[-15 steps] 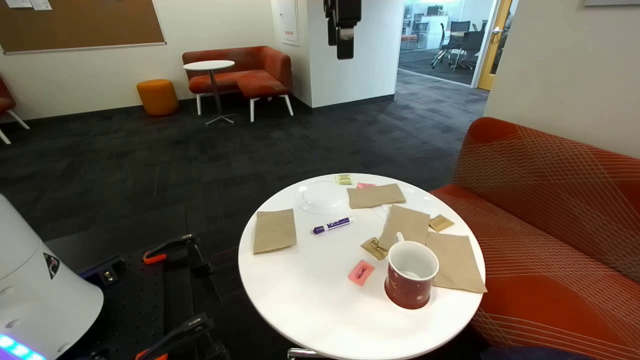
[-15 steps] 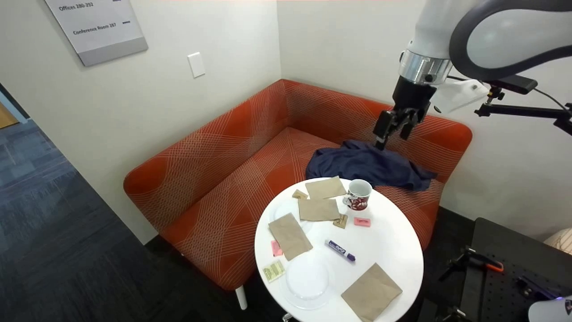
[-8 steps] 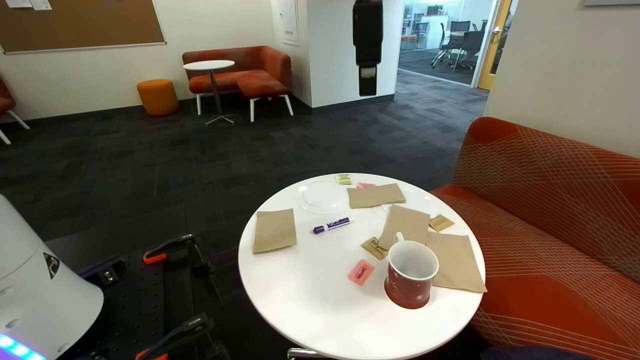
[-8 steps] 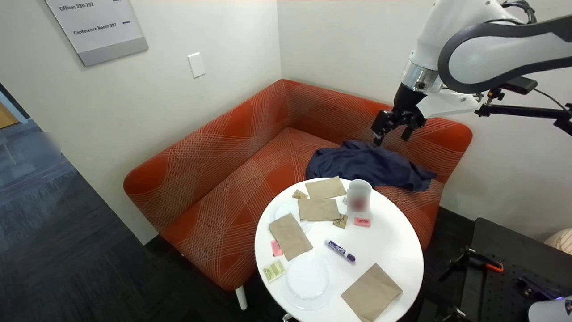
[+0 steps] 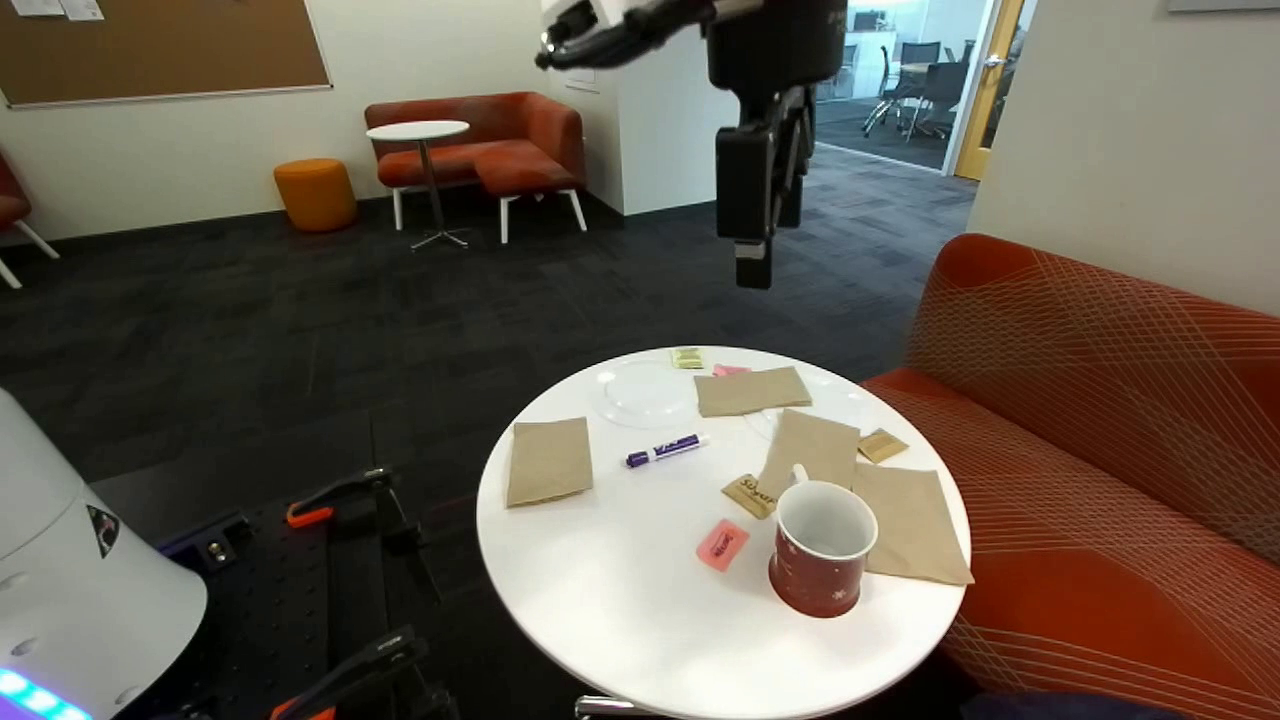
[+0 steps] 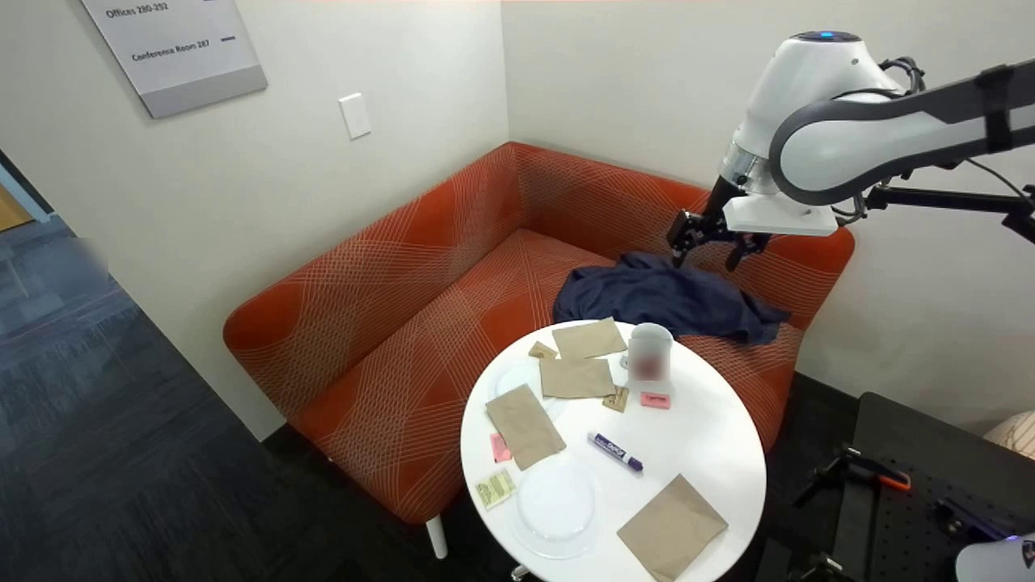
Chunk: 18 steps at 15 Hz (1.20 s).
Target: Move the maroon cup to the middle of the table, then put the marker in the cup, then put the marker on the right side of the marker
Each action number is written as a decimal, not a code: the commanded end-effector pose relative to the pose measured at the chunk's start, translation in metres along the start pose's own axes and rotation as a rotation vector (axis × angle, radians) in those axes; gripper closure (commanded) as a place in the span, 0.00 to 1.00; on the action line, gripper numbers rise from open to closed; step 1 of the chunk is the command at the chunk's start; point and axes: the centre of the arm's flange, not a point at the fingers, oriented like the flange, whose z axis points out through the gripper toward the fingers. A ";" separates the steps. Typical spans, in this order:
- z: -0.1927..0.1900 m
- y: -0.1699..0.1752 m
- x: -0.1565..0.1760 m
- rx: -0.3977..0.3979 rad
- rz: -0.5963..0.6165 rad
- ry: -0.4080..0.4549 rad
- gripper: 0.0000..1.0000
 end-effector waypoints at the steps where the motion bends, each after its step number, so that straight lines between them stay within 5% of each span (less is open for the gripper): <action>1: 0.023 -0.004 0.016 -0.021 0.120 0.033 0.00; 10: 0.082 -0.052 0.038 -0.065 0.295 0.076 0.00; 18: 0.097 -0.056 0.030 -0.070 0.272 0.051 0.00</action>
